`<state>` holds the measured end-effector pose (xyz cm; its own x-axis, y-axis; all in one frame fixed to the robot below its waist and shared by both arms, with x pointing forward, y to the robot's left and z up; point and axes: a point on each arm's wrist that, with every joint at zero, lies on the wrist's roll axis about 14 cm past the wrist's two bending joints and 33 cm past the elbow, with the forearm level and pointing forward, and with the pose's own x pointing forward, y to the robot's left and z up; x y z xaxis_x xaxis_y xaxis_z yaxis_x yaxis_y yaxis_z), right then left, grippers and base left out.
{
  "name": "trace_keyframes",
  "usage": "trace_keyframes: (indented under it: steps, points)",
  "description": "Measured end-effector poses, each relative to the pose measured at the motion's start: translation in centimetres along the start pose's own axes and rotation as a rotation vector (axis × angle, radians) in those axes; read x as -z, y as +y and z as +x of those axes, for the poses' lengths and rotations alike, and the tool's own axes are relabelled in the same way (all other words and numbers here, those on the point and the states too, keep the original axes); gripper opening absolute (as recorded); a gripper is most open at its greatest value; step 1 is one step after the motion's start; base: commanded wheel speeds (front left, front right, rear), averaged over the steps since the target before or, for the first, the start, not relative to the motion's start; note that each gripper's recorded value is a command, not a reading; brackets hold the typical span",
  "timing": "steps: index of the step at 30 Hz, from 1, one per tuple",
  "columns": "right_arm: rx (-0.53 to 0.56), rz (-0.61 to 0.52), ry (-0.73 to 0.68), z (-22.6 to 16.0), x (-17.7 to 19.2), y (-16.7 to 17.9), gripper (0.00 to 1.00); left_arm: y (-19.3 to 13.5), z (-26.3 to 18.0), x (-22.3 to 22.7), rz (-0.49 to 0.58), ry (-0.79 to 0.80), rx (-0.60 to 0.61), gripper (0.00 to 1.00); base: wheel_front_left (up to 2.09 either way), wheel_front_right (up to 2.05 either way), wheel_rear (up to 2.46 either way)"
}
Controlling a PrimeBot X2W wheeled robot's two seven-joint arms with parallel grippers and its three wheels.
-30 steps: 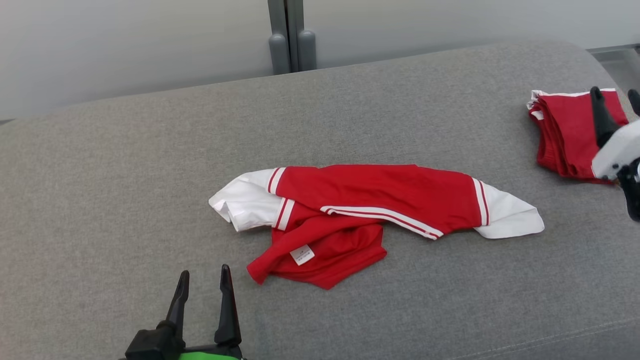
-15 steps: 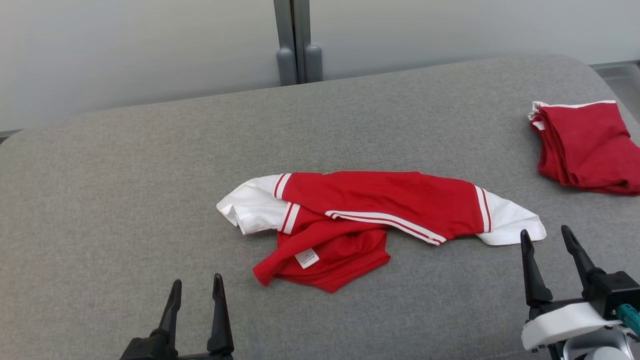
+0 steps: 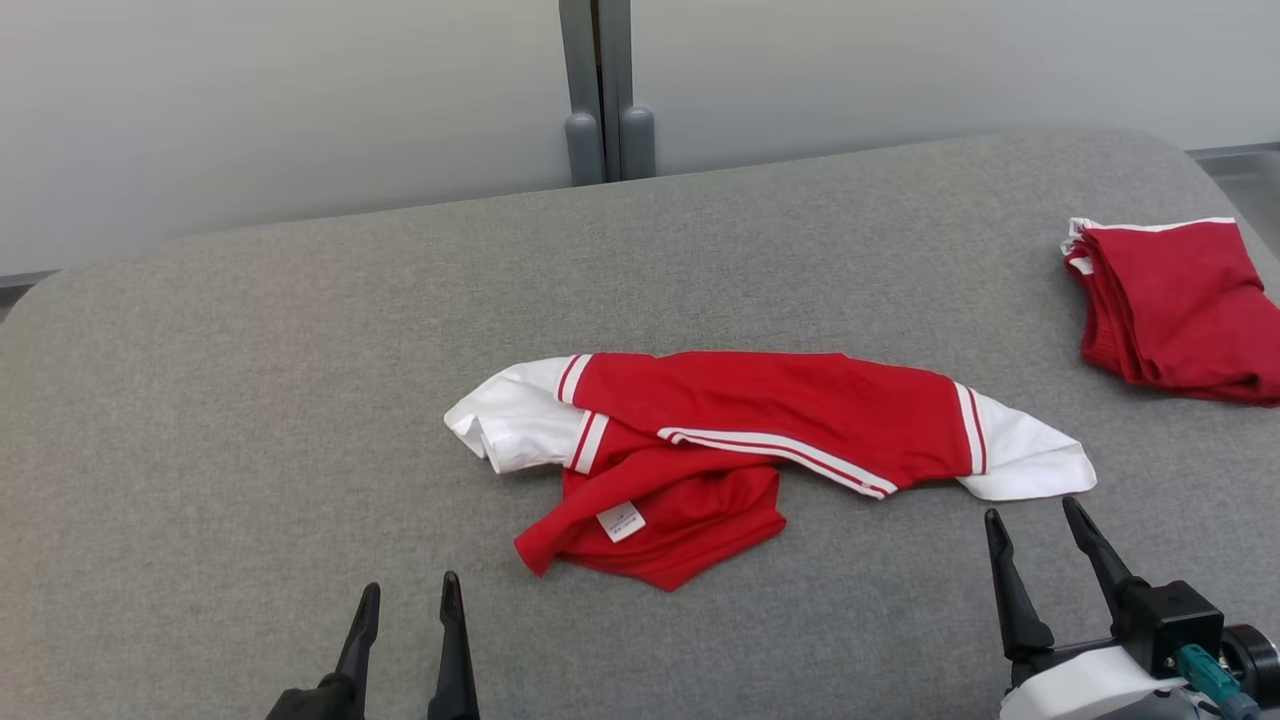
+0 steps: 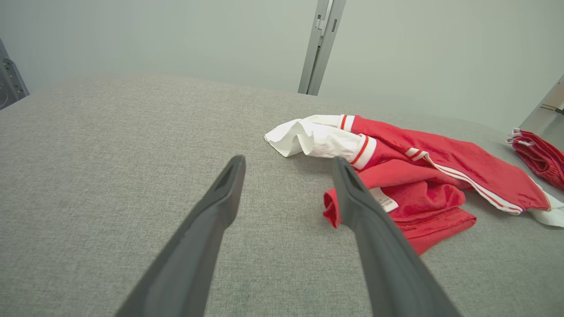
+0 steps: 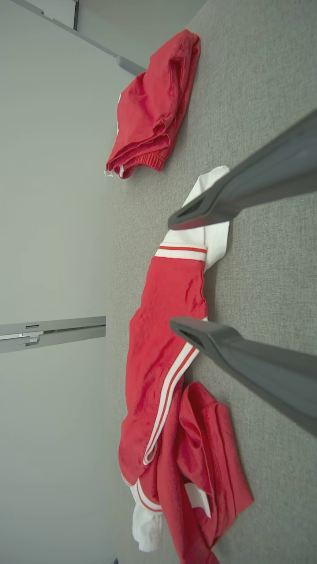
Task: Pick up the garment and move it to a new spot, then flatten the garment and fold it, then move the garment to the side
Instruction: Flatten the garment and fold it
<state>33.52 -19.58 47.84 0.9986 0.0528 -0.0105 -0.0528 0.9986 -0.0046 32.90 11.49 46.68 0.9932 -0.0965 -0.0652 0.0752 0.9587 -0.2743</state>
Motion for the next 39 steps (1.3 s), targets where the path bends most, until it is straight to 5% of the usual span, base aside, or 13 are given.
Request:
trace_keyframes:
  steps: [13,34,36,38,39]
  points:
    - [-0.013,0.010,-0.016,1.0,-0.5,0.6,1.00,-4.7,0.0,6.7,-0.043,0.226,0.199,1.00,0.00,0.00,0.00]
    - [0.035,0.020,0.011,1.1,0.3,-0.6,1.00,-5.2,4.4,8.1,-0.016,0.277,0.184,1.00,0.00,0.00,0.00]
    - [0.033,0.021,0.012,1.1,0.3,-0.5,1.00,-5.3,4.4,8.1,-0.014,0.276,0.184,0.92,0.00,0.00,0.00]
    - [0.031,0.022,0.011,1.2,0.3,-0.5,1.00,-5.2,4.3,8.1,-0.011,0.276,0.179,0.60,0.00,0.00,0.00]
    - [0.030,0.022,0.011,1.2,0.3,-0.4,1.00,-5.1,4.3,8.1,-0.009,0.278,0.177,0.51,0.00,0.00,0.00]
